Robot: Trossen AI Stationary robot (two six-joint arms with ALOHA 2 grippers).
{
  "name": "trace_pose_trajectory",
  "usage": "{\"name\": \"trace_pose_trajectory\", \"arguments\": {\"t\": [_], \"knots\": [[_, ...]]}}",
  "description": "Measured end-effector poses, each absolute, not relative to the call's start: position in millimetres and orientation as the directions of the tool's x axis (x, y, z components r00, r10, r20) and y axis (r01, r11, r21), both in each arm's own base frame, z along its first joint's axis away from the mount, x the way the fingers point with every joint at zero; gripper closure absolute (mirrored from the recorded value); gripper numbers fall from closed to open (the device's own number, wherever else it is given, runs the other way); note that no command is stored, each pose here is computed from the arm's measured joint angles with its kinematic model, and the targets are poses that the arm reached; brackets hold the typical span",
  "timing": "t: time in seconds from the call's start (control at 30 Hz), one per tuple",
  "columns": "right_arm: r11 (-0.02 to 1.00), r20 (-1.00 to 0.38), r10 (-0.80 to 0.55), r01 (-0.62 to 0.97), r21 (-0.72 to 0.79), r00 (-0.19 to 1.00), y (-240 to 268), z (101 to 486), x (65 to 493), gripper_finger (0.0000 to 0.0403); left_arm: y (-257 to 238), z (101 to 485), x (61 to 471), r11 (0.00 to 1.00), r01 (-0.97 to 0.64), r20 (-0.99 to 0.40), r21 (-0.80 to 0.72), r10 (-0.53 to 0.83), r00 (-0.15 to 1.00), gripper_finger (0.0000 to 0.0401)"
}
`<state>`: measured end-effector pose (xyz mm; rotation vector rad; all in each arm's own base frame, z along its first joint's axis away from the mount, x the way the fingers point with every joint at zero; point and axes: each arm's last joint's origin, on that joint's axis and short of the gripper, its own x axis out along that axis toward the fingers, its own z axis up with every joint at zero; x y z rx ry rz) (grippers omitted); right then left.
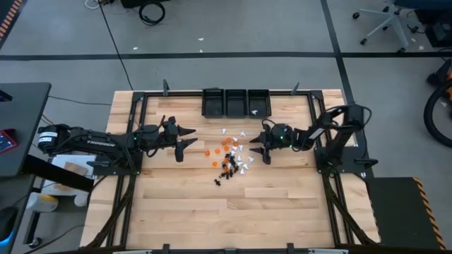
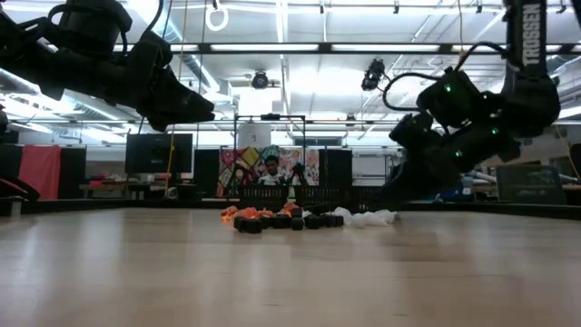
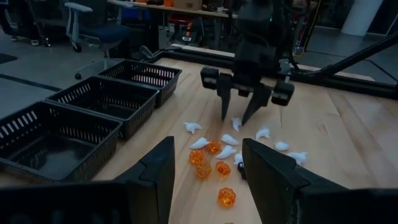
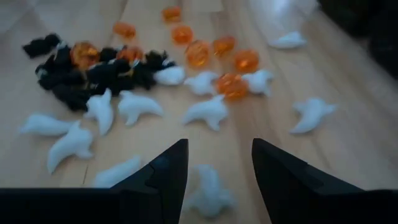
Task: Sort game pieces by color
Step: Put the white game piece into the right black basket
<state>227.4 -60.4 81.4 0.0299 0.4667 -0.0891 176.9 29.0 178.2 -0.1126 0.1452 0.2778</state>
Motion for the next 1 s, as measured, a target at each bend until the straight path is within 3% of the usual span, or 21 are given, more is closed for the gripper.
{"name": "trace_pose_trajectory", "arguments": {"t": [0.33,0.77,1.0], "knots": [[0.995,-0.435,-0.089,0.100,0.002,0.896,-62.3,57.2,229.7,0.0235,29.0,178.3,177.0,0.956,-0.280,-0.157,-0.089,0.265,0.951,0.0234],[0.998,-0.449,-0.067,0.063,-0.025,0.891,-60.1,51.8,227.8,0.0349,29.0,178.2,177.0,0.955,-0.281,-0.158,-0.096,0.265,0.951,0.0234],[0.995,-0.459,-0.093,0.100,-0.008,0.884,-61.7,56.9,227.2,0.0344,29.0,178.2,177.0,0.955,-0.281,-0.158,-0.098,0.264,0.951,0.0234]]}}
